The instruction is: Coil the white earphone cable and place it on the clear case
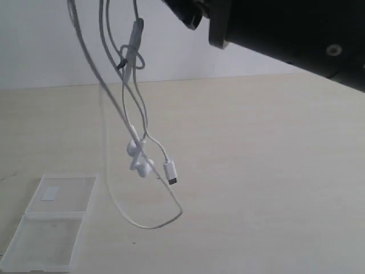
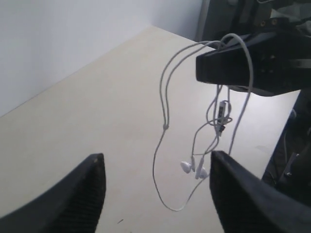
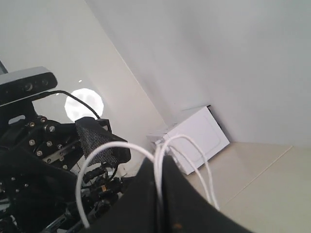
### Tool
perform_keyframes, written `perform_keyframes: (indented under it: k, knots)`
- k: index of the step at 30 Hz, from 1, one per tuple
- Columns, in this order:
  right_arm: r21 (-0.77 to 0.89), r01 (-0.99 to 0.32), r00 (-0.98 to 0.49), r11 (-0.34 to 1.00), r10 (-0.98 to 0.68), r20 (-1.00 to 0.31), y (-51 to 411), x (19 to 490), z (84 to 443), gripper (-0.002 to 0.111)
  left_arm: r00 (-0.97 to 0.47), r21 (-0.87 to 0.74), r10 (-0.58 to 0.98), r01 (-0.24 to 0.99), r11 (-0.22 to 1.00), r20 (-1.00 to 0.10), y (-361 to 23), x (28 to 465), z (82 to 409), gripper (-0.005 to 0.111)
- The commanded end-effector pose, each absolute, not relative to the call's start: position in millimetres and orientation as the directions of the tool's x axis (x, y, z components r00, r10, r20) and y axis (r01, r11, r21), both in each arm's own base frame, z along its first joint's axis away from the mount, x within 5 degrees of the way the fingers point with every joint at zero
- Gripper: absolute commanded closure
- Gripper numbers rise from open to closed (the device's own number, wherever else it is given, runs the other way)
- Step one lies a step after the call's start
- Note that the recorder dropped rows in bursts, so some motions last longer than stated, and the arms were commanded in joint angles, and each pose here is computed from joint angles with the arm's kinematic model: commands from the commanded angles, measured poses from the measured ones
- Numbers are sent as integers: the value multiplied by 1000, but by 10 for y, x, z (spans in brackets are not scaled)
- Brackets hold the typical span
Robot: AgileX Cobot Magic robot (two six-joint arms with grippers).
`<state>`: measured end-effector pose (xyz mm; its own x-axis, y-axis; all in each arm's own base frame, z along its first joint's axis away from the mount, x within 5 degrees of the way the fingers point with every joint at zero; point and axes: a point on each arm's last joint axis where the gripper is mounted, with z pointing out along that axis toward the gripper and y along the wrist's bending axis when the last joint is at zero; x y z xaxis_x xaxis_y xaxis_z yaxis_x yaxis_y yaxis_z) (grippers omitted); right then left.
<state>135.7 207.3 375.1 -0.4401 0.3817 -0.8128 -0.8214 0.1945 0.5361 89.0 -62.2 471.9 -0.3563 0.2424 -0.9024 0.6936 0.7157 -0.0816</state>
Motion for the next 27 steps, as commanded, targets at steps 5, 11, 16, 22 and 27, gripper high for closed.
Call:
perform_keyframes:
  k: [5, 11, 16, 22, 27]
  knots:
    - [538, -822, -449, 187, 369, -814, 2113, 1372, 3732, 108, -387, -165, 215, 744, 648, -897, -706, 999, 4447, 46]
    - [538, -822, -449, 187, 369, -814, 2113, 1372, 3732, 108, -398, -234, 136, 747, 622, -907, -755, 1125, 4229, 46]
    - [545, -822, -454, 166, 387, -803, 2110, 1365, 3754, 108, -336, -201, 146, 802, 562, -931, -801, 1183, 4020, 46]
    - [555, -816, -461, 162, 397, -794, 2106, 1370, 3759, 108, -311, -167, 189, 827, 537, -931, -812, 1206, 3816, 30]
    - [582, -797, -478, 159, 424, -770, 2096, 1388, 3771, 108, -282, -163, 160, 839, 519, -946, -831, 1236, 3685, 19]
